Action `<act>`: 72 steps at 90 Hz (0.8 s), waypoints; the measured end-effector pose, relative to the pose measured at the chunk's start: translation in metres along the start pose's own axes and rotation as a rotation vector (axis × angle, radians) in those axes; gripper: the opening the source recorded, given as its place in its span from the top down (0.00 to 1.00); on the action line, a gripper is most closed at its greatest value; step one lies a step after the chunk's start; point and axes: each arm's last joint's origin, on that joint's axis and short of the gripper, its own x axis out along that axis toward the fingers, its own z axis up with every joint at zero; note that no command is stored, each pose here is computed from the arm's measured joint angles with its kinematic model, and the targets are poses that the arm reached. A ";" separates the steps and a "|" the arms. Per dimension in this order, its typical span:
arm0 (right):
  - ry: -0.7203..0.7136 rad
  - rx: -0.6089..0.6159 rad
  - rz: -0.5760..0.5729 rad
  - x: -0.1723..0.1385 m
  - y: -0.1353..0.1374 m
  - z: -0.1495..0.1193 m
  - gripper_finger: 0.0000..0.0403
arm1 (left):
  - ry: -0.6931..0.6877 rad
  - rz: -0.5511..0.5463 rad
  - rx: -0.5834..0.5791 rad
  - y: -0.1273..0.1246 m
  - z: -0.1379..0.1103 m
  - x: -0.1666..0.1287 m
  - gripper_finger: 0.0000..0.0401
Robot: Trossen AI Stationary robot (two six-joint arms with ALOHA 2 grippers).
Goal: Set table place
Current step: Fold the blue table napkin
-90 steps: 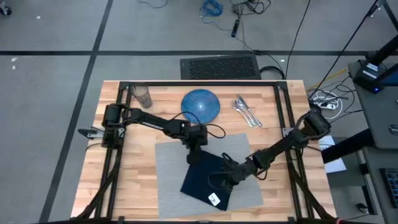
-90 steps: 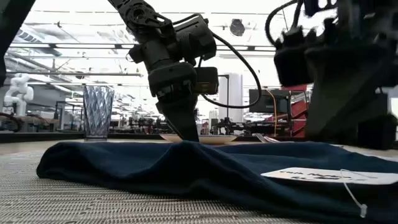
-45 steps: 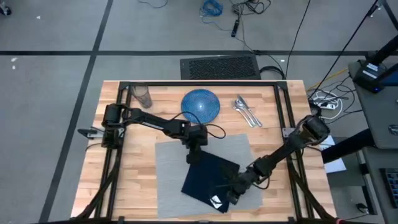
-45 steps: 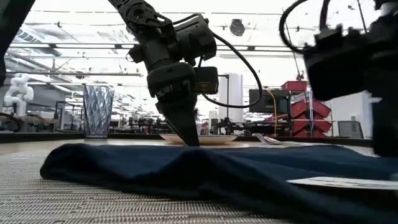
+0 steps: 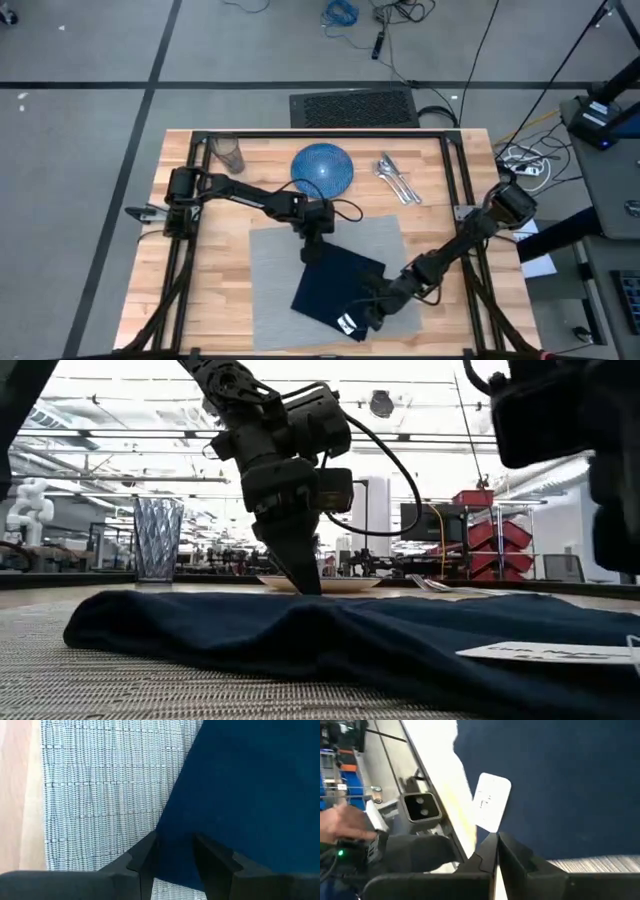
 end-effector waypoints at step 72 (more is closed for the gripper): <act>0.020 -0.023 -0.068 0.020 -0.018 0.005 1.00 | 0.076 0.017 0.133 -0.089 -0.040 0.014 0.72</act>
